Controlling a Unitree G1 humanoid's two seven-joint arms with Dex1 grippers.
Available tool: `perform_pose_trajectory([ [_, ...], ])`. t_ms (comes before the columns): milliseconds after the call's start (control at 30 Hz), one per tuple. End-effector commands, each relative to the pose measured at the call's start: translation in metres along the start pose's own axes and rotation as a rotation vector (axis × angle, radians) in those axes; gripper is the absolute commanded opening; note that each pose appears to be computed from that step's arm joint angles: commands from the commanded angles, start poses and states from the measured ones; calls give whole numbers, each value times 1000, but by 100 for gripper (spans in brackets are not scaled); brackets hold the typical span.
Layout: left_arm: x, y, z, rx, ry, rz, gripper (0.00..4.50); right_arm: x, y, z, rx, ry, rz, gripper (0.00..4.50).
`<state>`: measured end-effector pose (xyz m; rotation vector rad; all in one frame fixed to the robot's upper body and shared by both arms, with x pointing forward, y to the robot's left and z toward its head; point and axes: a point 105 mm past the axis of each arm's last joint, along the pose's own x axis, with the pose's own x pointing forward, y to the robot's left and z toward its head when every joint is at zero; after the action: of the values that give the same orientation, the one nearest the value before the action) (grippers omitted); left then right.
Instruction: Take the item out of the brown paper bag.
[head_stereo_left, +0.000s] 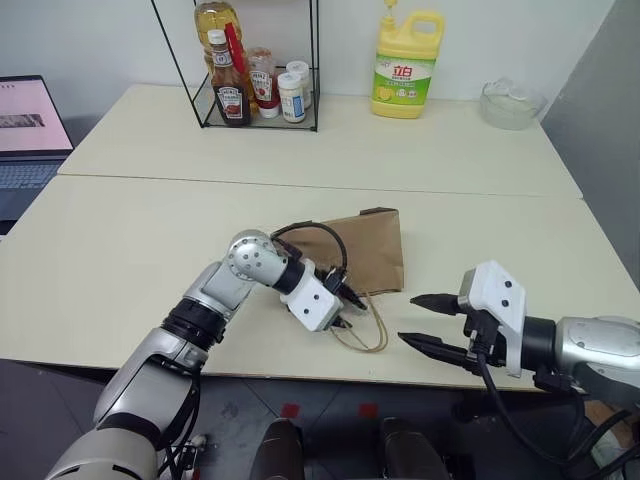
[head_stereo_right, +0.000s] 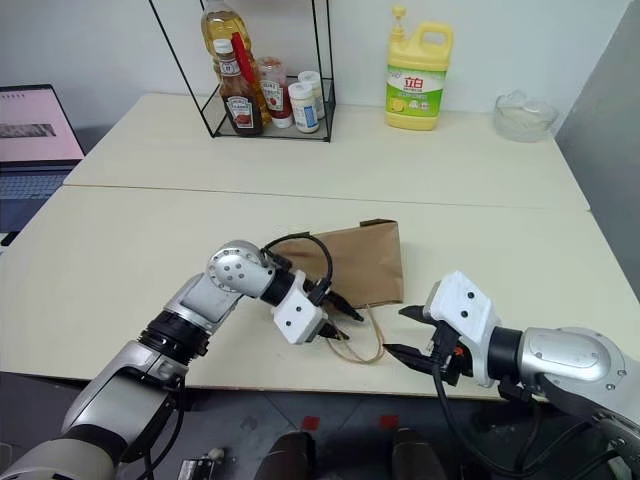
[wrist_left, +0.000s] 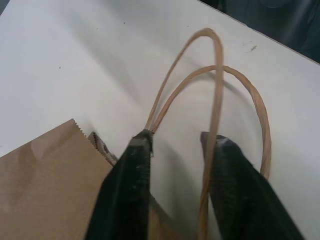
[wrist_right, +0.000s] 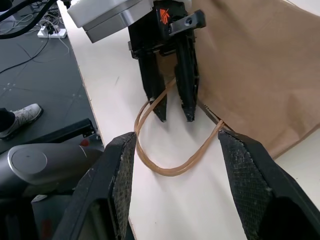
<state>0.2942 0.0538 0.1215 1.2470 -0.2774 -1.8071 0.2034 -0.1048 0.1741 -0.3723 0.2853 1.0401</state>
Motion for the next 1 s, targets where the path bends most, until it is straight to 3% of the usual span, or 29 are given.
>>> perform_pose_trajectory([
  [33, -2, 3, 5, 1, -25, 32, 24, 0, -3, 3, -107, -2, -49, 274],
  [67, -4, 4, 5, -27, -33, 48, 1, 1, -5, -1, -150, 16, -68, 274],
  [233, -20, 13, -1, -169, -37, 136, 1, 4, 1, -24, -324, 69, -24, 274],
  [433, -36, 29, -2, -294, -57, 249, 1, 8, -8, -31, -709, -8, -52, 274],
  [600, -41, 34, 1, -363, -75, 298, 1, 15, 11, -44, -944, -119, 41, 274],
  [767, -39, 32, 4, -375, -78, 301, 1, 26, 25, -51, -1006, -187, 127, 274],
  [1000, -36, 27, 2, -377, -79, 292, 1, 52, 10, -40, -1080, -226, 93, 274],
])
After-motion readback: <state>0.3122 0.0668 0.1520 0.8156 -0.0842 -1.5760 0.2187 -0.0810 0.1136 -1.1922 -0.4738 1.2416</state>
